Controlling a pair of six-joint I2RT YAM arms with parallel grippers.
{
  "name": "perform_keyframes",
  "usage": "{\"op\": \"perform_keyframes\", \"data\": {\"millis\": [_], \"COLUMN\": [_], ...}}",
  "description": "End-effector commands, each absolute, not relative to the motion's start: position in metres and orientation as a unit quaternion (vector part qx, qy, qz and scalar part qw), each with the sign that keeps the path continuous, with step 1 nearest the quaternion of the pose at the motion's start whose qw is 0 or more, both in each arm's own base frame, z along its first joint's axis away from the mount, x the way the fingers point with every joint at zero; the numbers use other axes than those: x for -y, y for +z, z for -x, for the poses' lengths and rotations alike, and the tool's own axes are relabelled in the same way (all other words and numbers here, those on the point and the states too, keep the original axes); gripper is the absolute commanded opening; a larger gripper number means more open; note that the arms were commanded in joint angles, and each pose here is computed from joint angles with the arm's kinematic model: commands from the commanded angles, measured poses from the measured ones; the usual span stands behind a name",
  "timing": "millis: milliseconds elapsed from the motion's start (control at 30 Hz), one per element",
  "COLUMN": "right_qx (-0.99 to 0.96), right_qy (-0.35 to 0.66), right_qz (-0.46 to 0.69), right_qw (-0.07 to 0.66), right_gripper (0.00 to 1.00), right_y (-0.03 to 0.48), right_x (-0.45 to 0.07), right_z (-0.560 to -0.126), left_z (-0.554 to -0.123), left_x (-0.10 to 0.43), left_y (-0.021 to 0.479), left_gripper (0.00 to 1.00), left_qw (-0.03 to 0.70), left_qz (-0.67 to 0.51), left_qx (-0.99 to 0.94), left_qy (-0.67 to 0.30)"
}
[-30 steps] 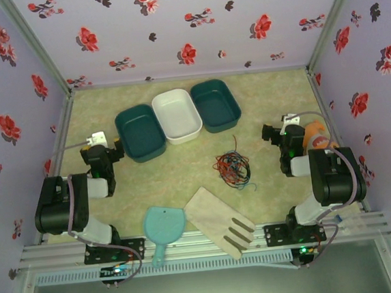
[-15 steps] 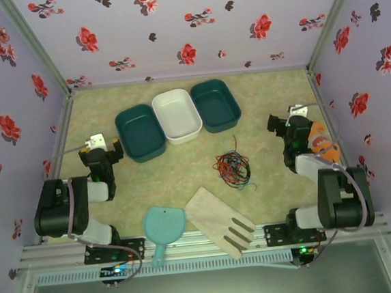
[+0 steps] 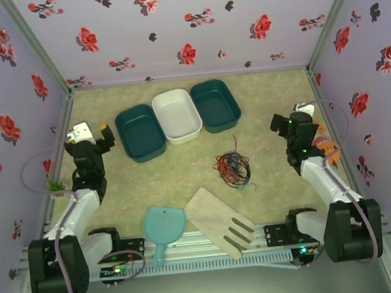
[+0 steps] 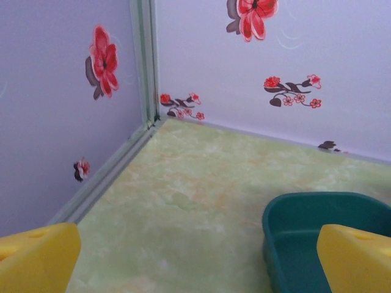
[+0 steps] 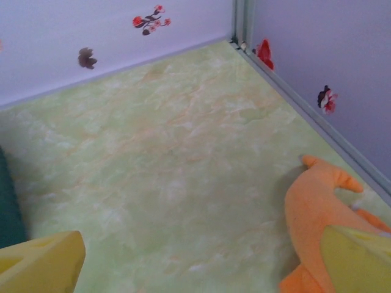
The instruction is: Untangle the cables
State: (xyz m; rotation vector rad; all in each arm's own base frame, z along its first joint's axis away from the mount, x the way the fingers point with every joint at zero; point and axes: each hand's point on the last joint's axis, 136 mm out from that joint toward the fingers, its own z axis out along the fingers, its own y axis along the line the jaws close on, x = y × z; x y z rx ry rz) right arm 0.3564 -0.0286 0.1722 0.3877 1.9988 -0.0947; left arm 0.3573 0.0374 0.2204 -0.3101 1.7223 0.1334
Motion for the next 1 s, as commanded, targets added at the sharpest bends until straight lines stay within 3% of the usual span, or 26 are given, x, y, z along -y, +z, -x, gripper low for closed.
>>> {"op": "perform_keyframes", "data": {"millis": [0,267,467,667,967], "right_qx": [-0.857,-0.894,-0.926,-0.951,-0.963], "right_qy": [-0.038,-0.012,0.034,0.088,0.144], "right_qz": [-0.163,-0.148,-0.152,-0.136,-0.122], "right_qw": [0.488,0.424,0.344,0.264,0.194], "right_gripper": [0.99,0.97,0.83,0.64,0.54], "right_y": [0.176,0.179,0.165,0.151,0.137], "right_x": [0.014,-0.027,-0.060,-0.097,-0.137], "right_z": [-0.343,-0.318,-0.302,-0.296,-0.288], "left_z": [-0.350,-0.344,-0.344,-0.341,-0.329], "left_x": [-0.020,0.061,0.148,0.238,0.322], "left_y": [0.220,0.226,0.200,0.182,0.143], "left_gripper": [1.00,1.00,1.00,1.00,1.00], "left_qw": [0.602,0.565,0.506,0.465,0.390], "left_qz": [0.159,0.152,0.100,-0.035,-0.117], "left_qx": [-0.783,-0.797,-0.829,-0.850,-0.868], "left_qy": [-0.005,-0.146,-0.218,-0.244,-0.283]}}
